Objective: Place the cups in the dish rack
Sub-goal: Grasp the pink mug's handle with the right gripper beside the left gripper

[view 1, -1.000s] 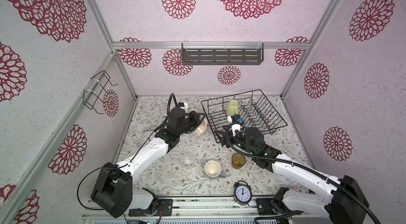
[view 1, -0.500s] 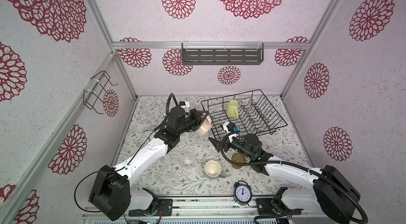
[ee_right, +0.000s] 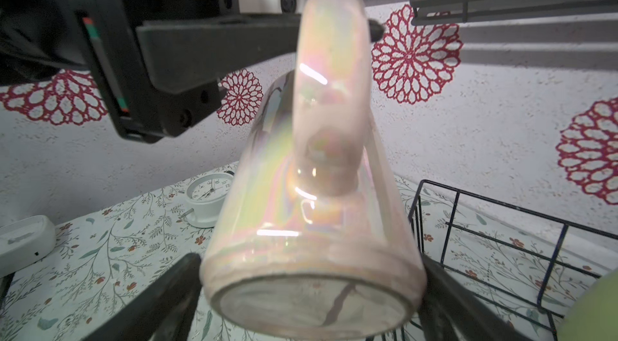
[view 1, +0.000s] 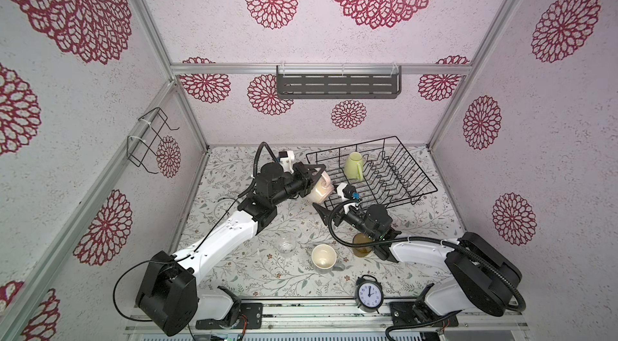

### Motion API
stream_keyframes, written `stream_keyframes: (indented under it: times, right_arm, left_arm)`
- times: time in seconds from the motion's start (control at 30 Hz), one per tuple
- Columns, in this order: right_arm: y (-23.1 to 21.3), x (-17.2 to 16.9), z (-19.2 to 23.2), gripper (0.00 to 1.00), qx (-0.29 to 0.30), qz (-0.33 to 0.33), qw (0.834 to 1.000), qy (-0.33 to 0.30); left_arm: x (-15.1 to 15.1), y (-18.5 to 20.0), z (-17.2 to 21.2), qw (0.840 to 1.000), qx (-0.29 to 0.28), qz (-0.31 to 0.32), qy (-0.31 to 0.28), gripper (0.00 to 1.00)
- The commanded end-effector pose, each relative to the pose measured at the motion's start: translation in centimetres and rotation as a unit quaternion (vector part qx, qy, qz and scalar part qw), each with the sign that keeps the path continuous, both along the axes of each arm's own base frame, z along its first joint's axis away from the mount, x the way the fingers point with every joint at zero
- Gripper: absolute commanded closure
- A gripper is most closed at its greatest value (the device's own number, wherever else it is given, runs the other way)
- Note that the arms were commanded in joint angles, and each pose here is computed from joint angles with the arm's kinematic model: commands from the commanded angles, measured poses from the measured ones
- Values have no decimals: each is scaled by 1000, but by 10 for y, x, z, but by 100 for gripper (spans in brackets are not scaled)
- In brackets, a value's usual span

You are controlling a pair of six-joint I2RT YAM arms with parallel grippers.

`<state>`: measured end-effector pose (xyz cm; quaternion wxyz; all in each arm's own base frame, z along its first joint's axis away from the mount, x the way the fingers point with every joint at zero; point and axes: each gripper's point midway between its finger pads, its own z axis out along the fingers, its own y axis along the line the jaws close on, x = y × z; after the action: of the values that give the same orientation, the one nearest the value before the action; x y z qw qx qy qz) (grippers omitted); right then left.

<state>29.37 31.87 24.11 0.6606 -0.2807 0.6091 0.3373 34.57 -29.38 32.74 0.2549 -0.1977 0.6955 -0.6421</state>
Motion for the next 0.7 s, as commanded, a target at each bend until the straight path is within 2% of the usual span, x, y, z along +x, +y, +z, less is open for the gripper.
stream_keyframes:
  times: [0.0,0.13,0.27,0.53,0.67]
  right_arm:
    - [-3,0,44,1,64,-4,996,-70]
    - [1,-5,50,1,73,18,992,-100]
    - [9,-7,51,4,69,44,991,-107]
    - [13,-11,46,2,73,60,987,-129]
    - [15,-16,52,3,73,75,985,-139]
  left_arm:
    - [-9,-6,66,995,-70,-18,-75,100]
    - [-11,-11,67,993,-89,-29,-68,100]
    - [-14,-12,70,992,-97,-33,-68,100]
    - [-24,-9,84,991,-100,-37,-85,100]
    - [-26,-13,78,991,-102,-50,-70,100]
